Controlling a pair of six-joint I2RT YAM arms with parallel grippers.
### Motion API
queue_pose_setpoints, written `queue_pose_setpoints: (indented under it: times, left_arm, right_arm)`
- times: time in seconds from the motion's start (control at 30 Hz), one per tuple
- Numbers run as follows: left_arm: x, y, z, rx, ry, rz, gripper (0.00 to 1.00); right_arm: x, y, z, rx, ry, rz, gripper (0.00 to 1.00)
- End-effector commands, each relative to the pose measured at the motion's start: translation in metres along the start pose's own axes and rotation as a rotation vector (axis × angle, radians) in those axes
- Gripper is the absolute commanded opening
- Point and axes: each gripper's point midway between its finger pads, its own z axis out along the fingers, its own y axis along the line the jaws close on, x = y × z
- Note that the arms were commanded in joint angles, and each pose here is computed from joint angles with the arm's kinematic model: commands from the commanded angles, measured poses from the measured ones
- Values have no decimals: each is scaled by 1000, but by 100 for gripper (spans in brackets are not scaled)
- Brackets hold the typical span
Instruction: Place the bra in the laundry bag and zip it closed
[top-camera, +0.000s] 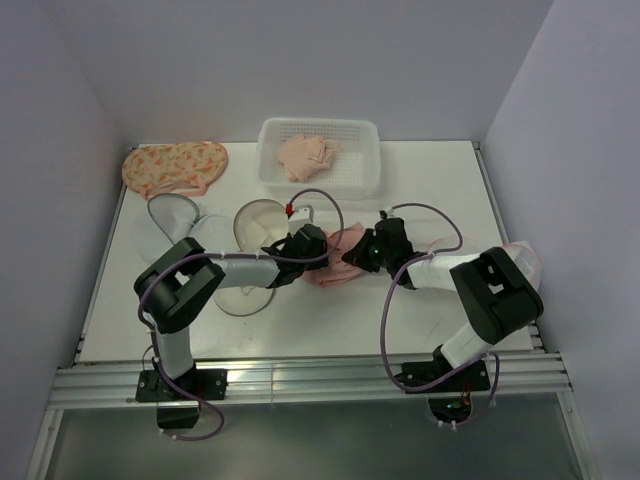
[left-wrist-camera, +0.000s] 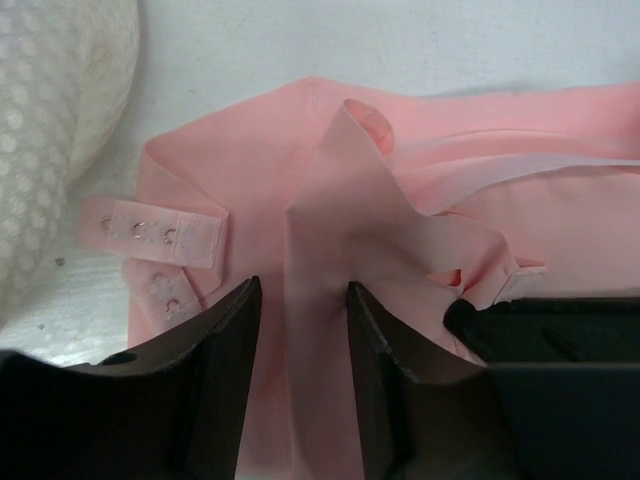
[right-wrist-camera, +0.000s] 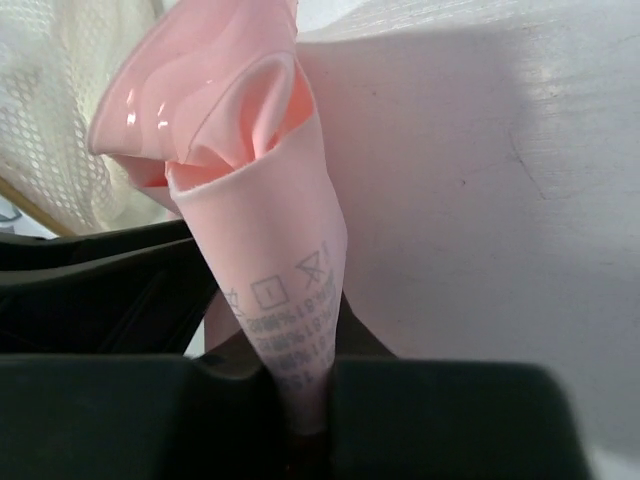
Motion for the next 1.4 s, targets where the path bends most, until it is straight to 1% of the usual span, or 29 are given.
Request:
queue_pose_setpoints:
  times: [0.0,0.03,0.1,0.13,0.2,0.23,0.3,0.33,0.37,0.4,0.43,0.47,0.5,0.53,0.57,0.6,0.63,0.67,0.7,0.73,0.77,0.8,0.9,1.1,1.23,1.37]
  left_arm:
    - [-20,-8,-19,38,-50,-11,47]
    - [-20,-3,-23,31,-54,-9,49]
    - [-36,-2,-38,35,-103,-30,54]
    - [-34,5,-43,24,-104,-29,56]
    - [-50,6,-62,22,-150,-63,59]
    - [-45,17,-68,-6,-134,-58,60]
    - [-58,22,-89,-15,-168,-109,61]
    - [-46,42,-95,-75,-137,-94,61]
    - [-53,49,-110,-85,-160,-118,62]
    - [-53,59,-117,-119,-167,-158,63]
    - [-48,79,-123,-179,-181,-161,64]
    - [-45,95,-138,-222,-179,-201,65]
    - [-36,112,-144,-268,-176,-213,66]
    - [-39,122,-155,-284,-204,-249,67]
    - [-28,138,-162,-333,-187,-291,67]
    - [-23,146,-167,-347,-182,-318,66]
    - [-12,158,-169,-371,-166,-331,65]
    - [-10,158,-175,-351,-167,-397,65]
    - [2,169,-178,-380,-144,-410,64]
    - [5,172,-181,-384,-138,-433,62]
    - [7,171,-184,-369,-138,-487,61]
    - [13,179,-188,-397,-127,-505,60]
    - [18,185,-194,-407,-129,-588,61]
    - [28,206,-200,-488,-143,-621,63]
    - [33,211,-195,-534,-146,-623,63]
    - [29,209,-188,-547,-155,-611,61]
  right_arm:
    - [-19,15,-2,-15,-64,-19,1]
    - [-21,14,-3,-12,-67,-20,0]
    - [-23,15,-4,-7,-73,-21,0]
    - [-24,16,-4,-7,-75,-23,0]
    - [-24,17,-5,-9,-77,-21,0]
    - [-25,17,-6,-10,-79,-19,0]
    - [-25,18,-7,-11,-78,-19,0]
    - [-26,19,-7,-12,-81,-21,0]
    - [-26,19,-8,-10,-81,-22,0]
    - [-28,20,-10,-12,-88,-26,0]
    - [-29,21,-11,-10,-92,-28,0]
    - [-29,19,-12,-1,-88,-28,0]
    - [-31,23,-13,-5,-95,-33,0]
    - [-32,23,-14,-6,-95,-33,0]
    - [-32,24,-15,-5,-92,-33,0]
    - [-33,26,-17,-11,-97,-33,0]
    - [-33,28,-18,-15,-97,-34,0]
    - [-33,28,-19,-14,-96,-34,0]
    - [-34,29,-21,-17,-99,-36,0]
    - [-35,30,-22,-18,-101,-36,0]
    - [-35,30,-23,-15,-100,-39,0]
    - [-34,30,-24,-16,-101,-39,0]
    - [-34,29,-27,-19,-102,-39,0]
    - [-33,30,-30,-28,-106,-36,0]
    - [-32,32,-32,-37,-105,-32,0]
    - [-32,34,-34,-47,-105,-32,0]
